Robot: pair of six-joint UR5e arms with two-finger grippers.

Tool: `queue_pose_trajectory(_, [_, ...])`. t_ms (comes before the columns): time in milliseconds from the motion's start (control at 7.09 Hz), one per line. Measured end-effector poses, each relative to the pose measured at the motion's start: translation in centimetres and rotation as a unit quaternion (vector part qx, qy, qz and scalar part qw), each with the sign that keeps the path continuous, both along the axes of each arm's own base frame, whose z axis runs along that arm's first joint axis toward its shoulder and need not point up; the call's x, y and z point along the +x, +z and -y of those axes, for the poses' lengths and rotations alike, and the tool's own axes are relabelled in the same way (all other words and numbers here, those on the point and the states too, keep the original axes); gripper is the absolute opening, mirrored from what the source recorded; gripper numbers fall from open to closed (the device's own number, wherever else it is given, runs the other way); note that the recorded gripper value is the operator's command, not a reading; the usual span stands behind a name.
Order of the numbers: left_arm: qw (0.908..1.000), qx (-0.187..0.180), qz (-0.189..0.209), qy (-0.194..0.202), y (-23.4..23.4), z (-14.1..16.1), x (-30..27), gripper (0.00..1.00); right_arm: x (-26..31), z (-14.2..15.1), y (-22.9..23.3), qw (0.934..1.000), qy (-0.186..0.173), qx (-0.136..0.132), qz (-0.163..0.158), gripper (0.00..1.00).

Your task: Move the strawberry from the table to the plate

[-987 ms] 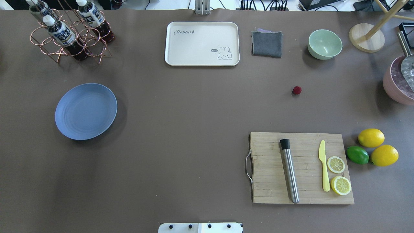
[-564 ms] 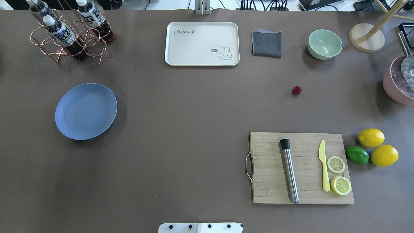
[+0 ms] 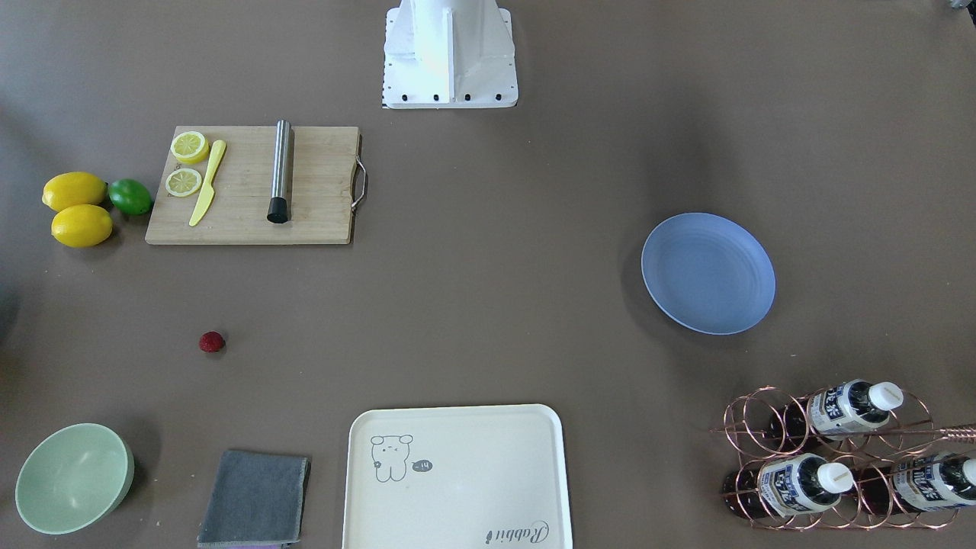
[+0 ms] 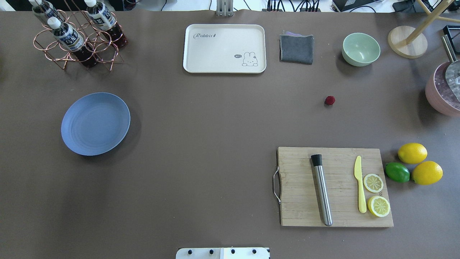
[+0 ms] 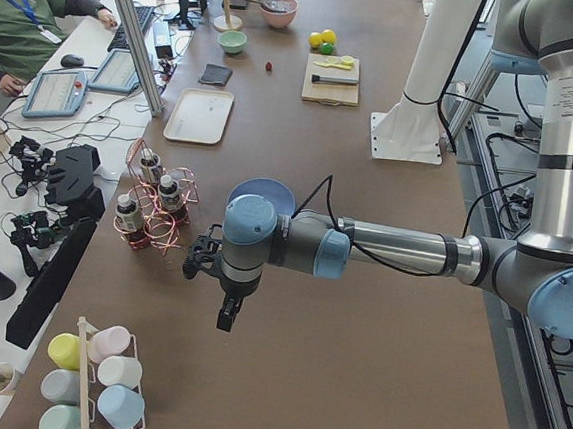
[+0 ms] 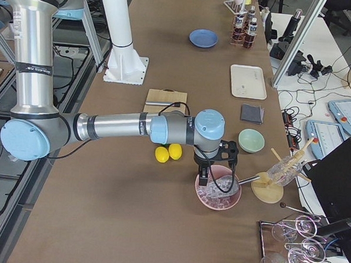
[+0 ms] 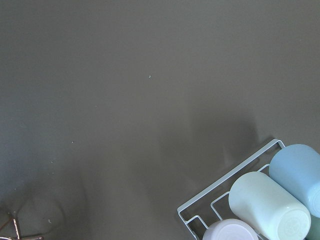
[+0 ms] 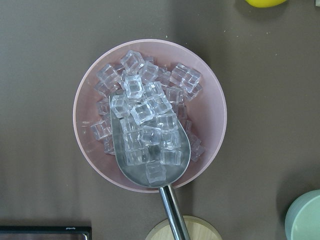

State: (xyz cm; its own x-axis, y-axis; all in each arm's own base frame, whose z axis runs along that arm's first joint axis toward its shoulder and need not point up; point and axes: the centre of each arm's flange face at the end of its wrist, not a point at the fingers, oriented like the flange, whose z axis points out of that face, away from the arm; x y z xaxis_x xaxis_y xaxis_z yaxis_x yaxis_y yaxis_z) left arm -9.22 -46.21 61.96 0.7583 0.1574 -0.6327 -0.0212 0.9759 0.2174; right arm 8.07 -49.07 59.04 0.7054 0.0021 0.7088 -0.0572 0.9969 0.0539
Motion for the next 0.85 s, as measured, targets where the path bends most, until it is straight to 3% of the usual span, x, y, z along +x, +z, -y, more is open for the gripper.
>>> queue_pose_trajectory(846, [1.0,0.001,0.0,0.0,-0.11,0.0,0.0,0.98,-0.04,-0.43,0.6,1.0,-0.001,-0.005,0.001,1.0])
